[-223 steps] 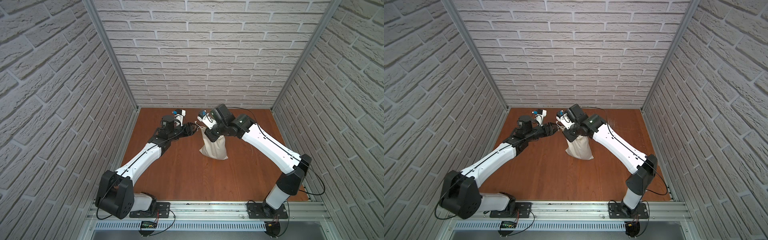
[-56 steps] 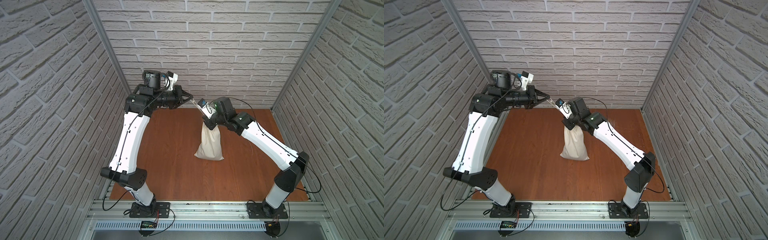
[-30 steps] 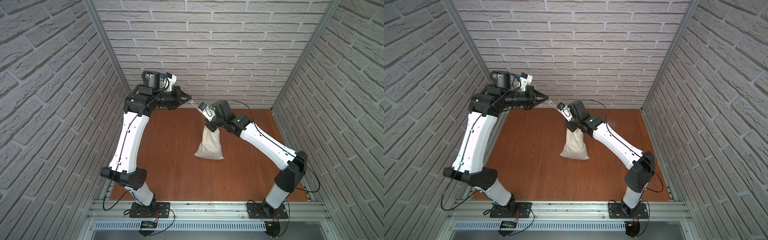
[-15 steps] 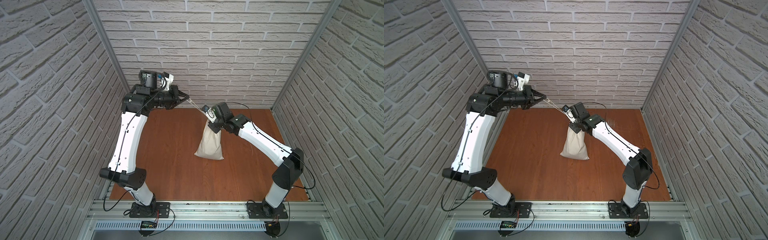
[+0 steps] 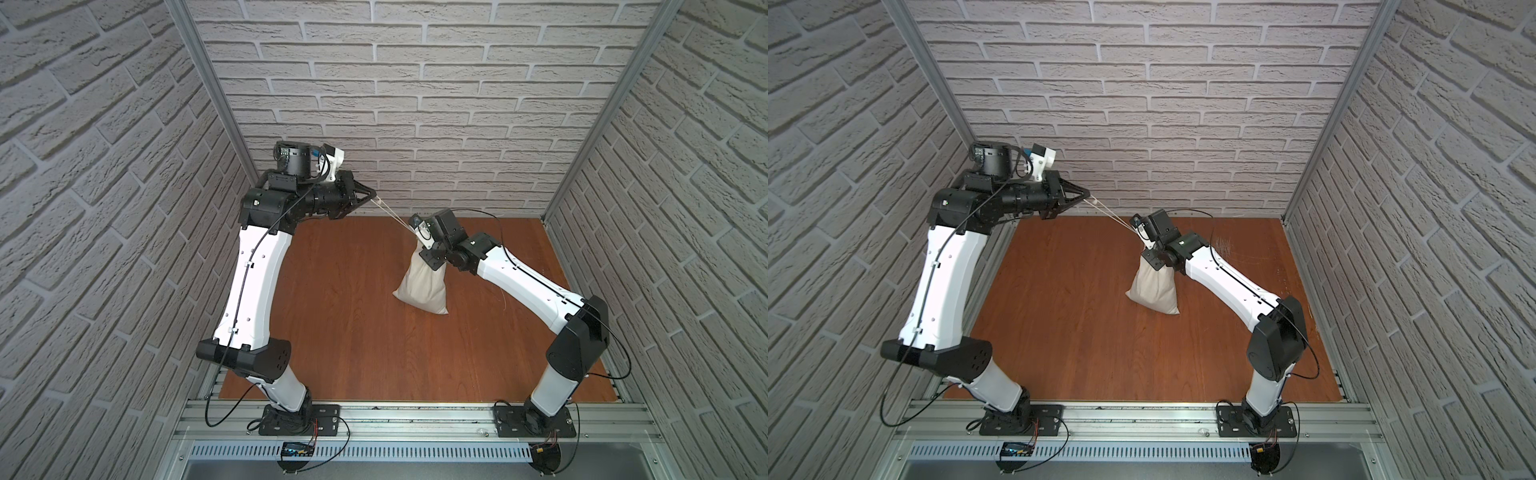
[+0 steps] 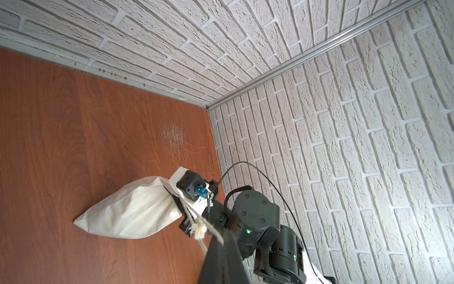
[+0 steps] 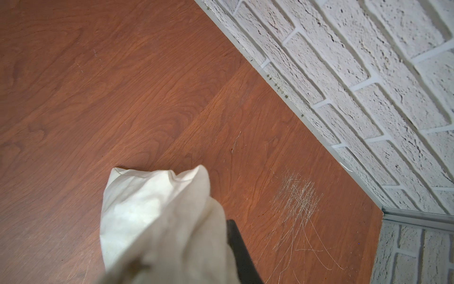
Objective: Close the soil bag
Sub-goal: Frap the soil bag at the center of the board.
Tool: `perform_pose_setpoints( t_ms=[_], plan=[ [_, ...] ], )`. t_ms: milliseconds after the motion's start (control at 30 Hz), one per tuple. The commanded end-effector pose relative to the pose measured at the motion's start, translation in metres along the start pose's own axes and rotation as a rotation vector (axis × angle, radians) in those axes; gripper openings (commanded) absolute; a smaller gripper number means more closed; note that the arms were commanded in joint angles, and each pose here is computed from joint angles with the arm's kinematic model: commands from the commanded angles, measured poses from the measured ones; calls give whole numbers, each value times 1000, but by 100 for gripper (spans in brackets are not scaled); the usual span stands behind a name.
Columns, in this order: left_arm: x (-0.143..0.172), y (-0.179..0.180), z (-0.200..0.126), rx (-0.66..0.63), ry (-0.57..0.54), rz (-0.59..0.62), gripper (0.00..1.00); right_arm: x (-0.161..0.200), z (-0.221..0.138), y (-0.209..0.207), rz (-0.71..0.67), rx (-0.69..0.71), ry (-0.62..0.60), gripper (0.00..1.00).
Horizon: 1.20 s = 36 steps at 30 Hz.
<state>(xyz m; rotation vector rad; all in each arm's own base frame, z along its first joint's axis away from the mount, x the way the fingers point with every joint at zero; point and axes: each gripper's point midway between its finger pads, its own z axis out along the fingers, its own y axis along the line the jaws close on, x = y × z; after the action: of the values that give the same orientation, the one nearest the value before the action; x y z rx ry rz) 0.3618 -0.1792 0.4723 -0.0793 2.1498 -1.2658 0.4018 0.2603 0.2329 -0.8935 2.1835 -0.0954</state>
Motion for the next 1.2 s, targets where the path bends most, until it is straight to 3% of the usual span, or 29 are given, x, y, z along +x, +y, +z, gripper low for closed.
perform_pose_setpoints(
  t_ms=[0, 233, 333, 567, 867, 933, 1067, 1167],
  plan=[
    [-26, -55, -52, 121, -213, 210, 0, 53, 3, -26, 96, 67, 151, 16],
    [-10, -15, -37, 47, -182, 171, 0, 64, -2, -19, 421, 93, 21, 19],
    [-1, 4, -33, -2, -169, 164, 0, 67, -4, -6, 529, 40, -63, 19],
    [16, 24, -34, -42, -156, 158, 0, 61, -34, 65, 410, -314, -170, 35],
    [22, 25, -34, -32, -141, 152, 0, 73, -75, 42, 362, -315, -157, 58],
    [22, 24, -36, -30, -142, 152, 0, 77, -77, 39, 376, -332, -147, 68],
    [22, 21, -38, -28, -141, 158, 0, 75, -79, 45, 378, -407, -154, 100],
    [21, 20, -38, -27, -139, 161, 0, 72, -74, 50, 366, -433, -146, 99]
  ],
)
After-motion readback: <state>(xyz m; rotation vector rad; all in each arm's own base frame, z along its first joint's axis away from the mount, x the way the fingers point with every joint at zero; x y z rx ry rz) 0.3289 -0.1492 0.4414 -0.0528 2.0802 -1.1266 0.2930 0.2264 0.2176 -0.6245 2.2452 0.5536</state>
